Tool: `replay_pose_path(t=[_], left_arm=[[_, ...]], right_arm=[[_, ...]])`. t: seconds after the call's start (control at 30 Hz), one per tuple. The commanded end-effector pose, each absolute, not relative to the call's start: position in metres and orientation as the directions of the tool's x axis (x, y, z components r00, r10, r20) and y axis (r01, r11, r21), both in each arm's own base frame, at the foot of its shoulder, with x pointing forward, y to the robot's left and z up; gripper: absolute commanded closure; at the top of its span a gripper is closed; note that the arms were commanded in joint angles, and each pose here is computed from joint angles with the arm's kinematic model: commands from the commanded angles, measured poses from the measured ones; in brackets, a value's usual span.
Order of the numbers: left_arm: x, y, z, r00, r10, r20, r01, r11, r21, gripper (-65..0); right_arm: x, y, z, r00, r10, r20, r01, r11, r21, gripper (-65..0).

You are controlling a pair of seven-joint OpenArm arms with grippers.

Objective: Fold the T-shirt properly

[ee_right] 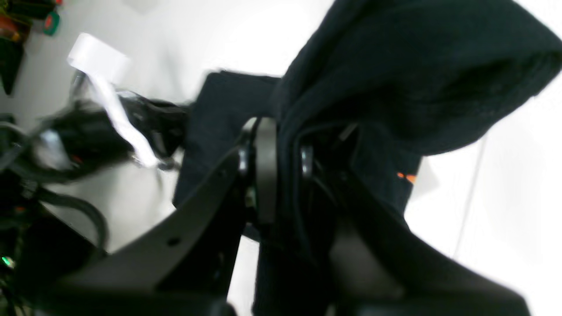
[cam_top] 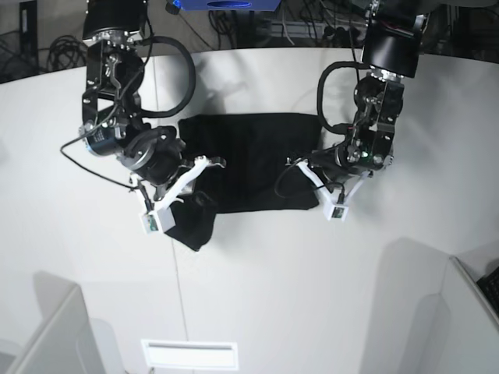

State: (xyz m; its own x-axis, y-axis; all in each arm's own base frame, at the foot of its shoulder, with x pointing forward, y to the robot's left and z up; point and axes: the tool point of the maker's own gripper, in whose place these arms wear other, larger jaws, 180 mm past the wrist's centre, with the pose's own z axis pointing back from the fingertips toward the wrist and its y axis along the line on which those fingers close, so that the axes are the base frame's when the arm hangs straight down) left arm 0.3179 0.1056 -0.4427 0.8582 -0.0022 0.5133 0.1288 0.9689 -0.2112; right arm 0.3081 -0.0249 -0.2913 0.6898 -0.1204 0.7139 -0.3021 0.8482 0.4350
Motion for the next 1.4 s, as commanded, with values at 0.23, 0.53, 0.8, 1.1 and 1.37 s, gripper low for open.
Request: replay_pose_path(t=[0.23,0.53,0.8,1.1,1.37], left_arm=[[0.309,0.107,-0.451,0.899,-0.028,0.438,0.125,0.973,-0.193,0.0],[0.300,0.116,-0.443,0.886,-0.050,0.460,0.145,0.974,-0.172,0.0],[0.294,0.149,-0.437,0.879,0.007,0.477,0.075,0.985,-0.153,0.0],[0.262,0.210,-0.414,0.873,0.068,0.482,-0.029,0.996,-0.089,0.0],[0.239,0.260,-0.388,0.851,0.169,0.497,-0.167,0.985,-0.049,0.0]], right_arm=[[0.319,-0.017,-0.270,0.622,-0.175,0.763,-0.325,0.829,0.455,0.0],[0.309,0.007,-0.272,0.649,-0.223,0.728,-0.318,0.789,0.525,0.0],[0.299,0.045,-0.282,0.659,-0.234,0.715,-0.349,0.748,0.565,0.0],[0.305,0.046,-0.288,0.662,-0.259,0.704,-0.321,0.751,0.578,0.0],[0.294,0.074,-0.314,0.703,-0.228,0.673,-0.333,0.731,0.595,0.0]])
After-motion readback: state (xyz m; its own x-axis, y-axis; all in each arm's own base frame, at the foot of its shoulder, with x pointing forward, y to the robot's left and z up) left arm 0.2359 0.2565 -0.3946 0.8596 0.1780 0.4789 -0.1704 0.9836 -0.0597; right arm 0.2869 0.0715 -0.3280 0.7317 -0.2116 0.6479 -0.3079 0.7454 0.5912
